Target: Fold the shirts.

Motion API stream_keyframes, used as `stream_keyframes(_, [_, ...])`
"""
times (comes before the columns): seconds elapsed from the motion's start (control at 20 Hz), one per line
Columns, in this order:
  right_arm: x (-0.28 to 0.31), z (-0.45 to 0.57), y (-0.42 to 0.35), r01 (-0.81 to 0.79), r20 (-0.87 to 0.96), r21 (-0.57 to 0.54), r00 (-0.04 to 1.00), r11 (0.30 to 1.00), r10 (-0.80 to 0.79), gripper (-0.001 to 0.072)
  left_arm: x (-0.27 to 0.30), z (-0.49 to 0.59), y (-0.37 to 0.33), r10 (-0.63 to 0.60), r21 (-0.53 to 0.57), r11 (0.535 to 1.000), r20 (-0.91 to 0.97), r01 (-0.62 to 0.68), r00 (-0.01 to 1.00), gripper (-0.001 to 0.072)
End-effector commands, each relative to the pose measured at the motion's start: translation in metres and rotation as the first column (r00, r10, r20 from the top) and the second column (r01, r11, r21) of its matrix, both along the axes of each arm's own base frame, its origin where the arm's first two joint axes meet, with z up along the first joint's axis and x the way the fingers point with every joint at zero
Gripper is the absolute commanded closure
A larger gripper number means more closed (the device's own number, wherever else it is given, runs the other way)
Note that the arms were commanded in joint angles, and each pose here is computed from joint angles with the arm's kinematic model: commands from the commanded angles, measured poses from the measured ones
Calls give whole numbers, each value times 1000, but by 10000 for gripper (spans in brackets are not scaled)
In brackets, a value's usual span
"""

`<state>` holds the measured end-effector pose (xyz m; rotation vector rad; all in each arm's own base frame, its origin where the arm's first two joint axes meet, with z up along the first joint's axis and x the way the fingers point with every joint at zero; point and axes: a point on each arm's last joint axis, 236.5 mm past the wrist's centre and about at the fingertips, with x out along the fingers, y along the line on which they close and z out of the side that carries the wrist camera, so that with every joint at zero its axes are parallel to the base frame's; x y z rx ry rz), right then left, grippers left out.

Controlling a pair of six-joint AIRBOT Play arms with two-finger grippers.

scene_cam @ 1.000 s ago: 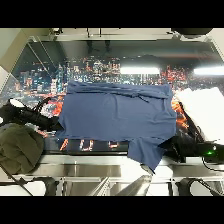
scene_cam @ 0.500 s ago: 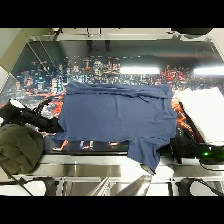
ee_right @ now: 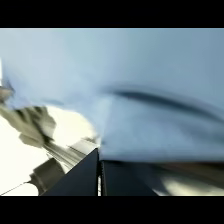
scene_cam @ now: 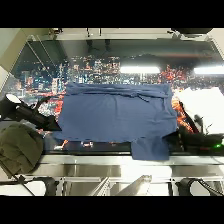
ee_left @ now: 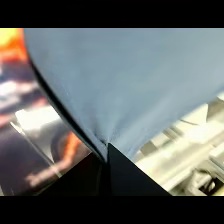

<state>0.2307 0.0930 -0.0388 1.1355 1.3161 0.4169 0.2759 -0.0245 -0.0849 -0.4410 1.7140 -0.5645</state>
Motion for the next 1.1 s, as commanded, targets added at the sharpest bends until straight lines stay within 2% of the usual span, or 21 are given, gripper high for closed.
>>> stream_keyframes(0.0, [49, 58, -20, 57, 161, -40, 986, 998, -50, 697, 13, 42, -8, -38, -82, 996, 21, 40, 999, 678])
stream_keyframes(0.2, [119, 76, -29, 122, 265, 53, 955, 991, -132, 697, 68, 71, -15, 22, -148, 989, 166, 3, 986, 679])
stream_keyframes(0.5, [239, 53, -35, 197, 345, 211, 901, 957, -262, 696, 150, 60, -14, 153, -252, 963, 207, -98, 966, 678])
stream_keyframes(0.75, [303, -3, -42, 200, 335, 197, 907, 960, -257, 696, 207, 25, -1, 232, -263, 950, 228, -169, 946, 679])
stream_keyframes(1.05, [325, -30, -56, 233, 346, 150, 898, 961, -271, 696, 244, -9, -10, 228, -263, 951, 228, -166, 946, 679])
